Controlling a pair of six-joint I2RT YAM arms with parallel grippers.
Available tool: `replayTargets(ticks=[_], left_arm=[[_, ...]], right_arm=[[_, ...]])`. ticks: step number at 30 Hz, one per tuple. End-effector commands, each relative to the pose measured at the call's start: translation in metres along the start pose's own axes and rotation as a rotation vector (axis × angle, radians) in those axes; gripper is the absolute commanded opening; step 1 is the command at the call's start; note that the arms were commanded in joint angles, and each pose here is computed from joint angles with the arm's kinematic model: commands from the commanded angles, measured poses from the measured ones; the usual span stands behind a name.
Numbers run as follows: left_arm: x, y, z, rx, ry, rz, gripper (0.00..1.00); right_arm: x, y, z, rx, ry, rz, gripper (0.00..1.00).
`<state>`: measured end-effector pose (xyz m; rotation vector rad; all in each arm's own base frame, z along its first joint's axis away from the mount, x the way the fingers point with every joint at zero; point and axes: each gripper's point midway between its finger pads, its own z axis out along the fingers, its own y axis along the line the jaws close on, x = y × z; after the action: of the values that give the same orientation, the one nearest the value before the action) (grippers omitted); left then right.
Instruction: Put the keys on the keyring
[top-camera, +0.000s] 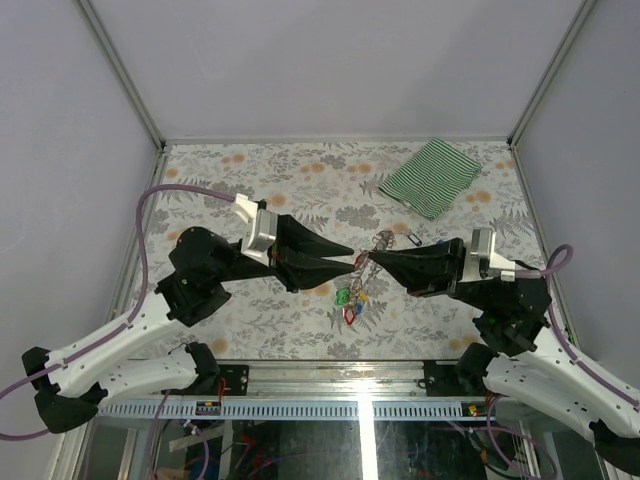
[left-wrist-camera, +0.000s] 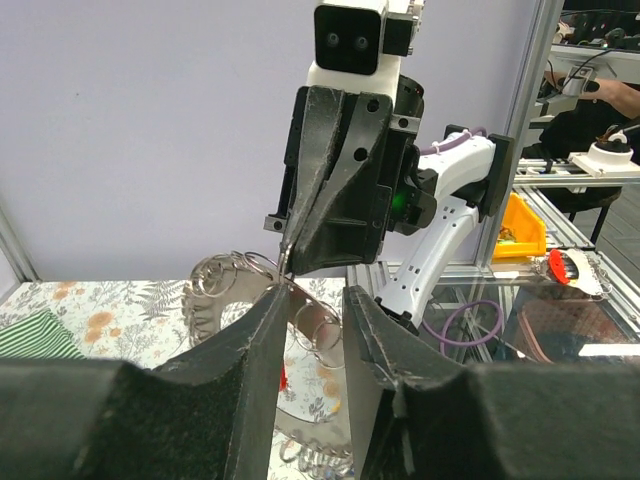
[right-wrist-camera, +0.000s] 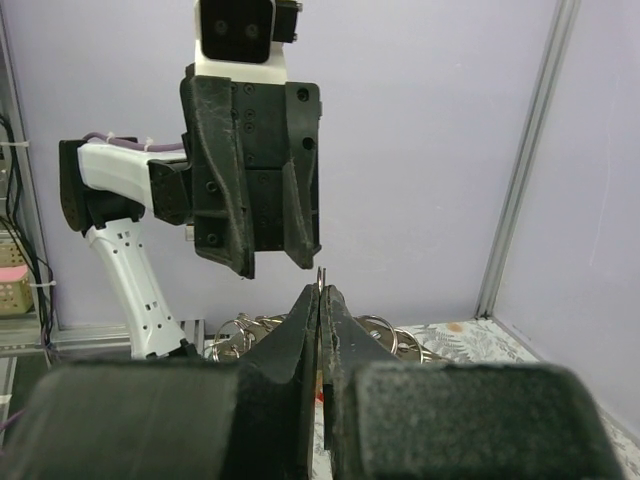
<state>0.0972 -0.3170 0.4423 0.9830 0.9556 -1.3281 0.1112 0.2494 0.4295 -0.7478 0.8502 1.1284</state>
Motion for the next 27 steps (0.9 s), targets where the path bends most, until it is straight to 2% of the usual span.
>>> replayTargets(ticks=[1, 18, 27], left_arm=[[-0.015, 0.000, 0.005, 0.008, -0.071, 0.024, 0.30], [-0.004, 0.000, 0.014, 0.045, -0.046, -0.004, 0.30], [0.003, 0.000, 0.015, 0.054, -0.028, -0.015, 0.26]], right_arm=[[-0.036, 0.009, 0.004, -0.053, -0.123, -0.073, 0.00], [-0.036, 0.016, 0.005, -0.094, -0.117, -0.086, 0.00], [-0.039, 0.018, 0.005, -0.106, -0.129, -0.088, 0.00]])
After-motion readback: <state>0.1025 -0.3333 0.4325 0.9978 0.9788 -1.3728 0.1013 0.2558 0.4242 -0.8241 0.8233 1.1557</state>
